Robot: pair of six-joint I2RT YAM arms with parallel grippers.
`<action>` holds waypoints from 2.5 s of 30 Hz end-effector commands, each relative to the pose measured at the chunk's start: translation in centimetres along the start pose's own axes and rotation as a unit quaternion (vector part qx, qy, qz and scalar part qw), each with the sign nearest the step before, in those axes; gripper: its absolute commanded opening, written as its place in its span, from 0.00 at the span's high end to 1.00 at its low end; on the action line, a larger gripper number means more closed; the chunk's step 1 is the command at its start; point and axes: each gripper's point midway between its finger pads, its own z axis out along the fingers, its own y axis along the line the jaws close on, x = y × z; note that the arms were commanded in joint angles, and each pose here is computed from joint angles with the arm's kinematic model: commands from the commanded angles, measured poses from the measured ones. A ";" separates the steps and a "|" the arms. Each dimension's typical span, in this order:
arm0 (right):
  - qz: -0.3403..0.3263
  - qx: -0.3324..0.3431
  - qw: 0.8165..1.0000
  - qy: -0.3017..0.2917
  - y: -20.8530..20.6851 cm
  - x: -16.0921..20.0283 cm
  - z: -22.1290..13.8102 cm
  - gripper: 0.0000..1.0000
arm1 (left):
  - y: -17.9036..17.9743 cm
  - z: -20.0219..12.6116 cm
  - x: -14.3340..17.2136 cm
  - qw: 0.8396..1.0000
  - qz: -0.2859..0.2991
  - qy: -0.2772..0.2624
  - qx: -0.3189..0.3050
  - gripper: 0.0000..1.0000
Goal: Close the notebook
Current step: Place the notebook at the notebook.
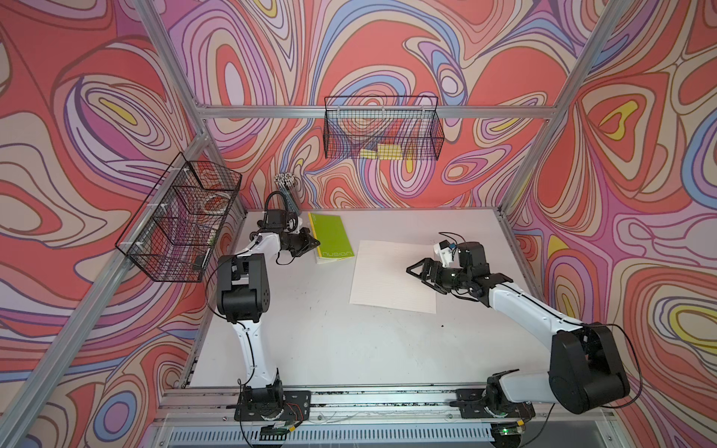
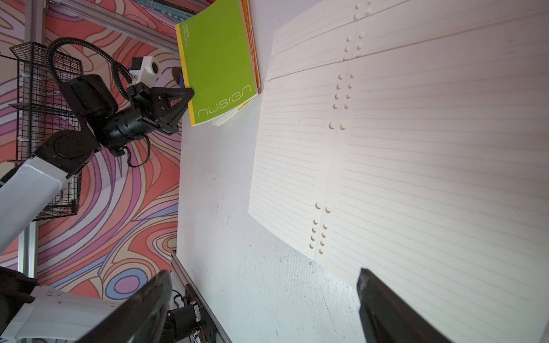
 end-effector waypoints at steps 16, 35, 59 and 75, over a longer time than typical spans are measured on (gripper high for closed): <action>0.001 0.000 1.000 -0.003 -0.1 0.2 -0.3 0.02 | 3.1 0.9 -0.8 0.998 0.011 0.003 -0.064 1.00; 0.001 -0.001 1.000 -0.006 0.0 0.2 -0.5 0.02 | 4.8 1.1 -0.7 0.994 0.017 0.008 -0.108 0.84; 0.001 -0.001 1.000 -0.007 -0.1 0.4 -0.7 0.02 | 3.4 1.0 -1.7 0.991 0.055 -0.015 -0.123 0.73; 0.000 -0.003 1.000 -0.009 -0.1 0.5 -0.7 0.02 | 2.6 -1.4 -0.9 0.982 0.060 -0.021 -0.180 0.71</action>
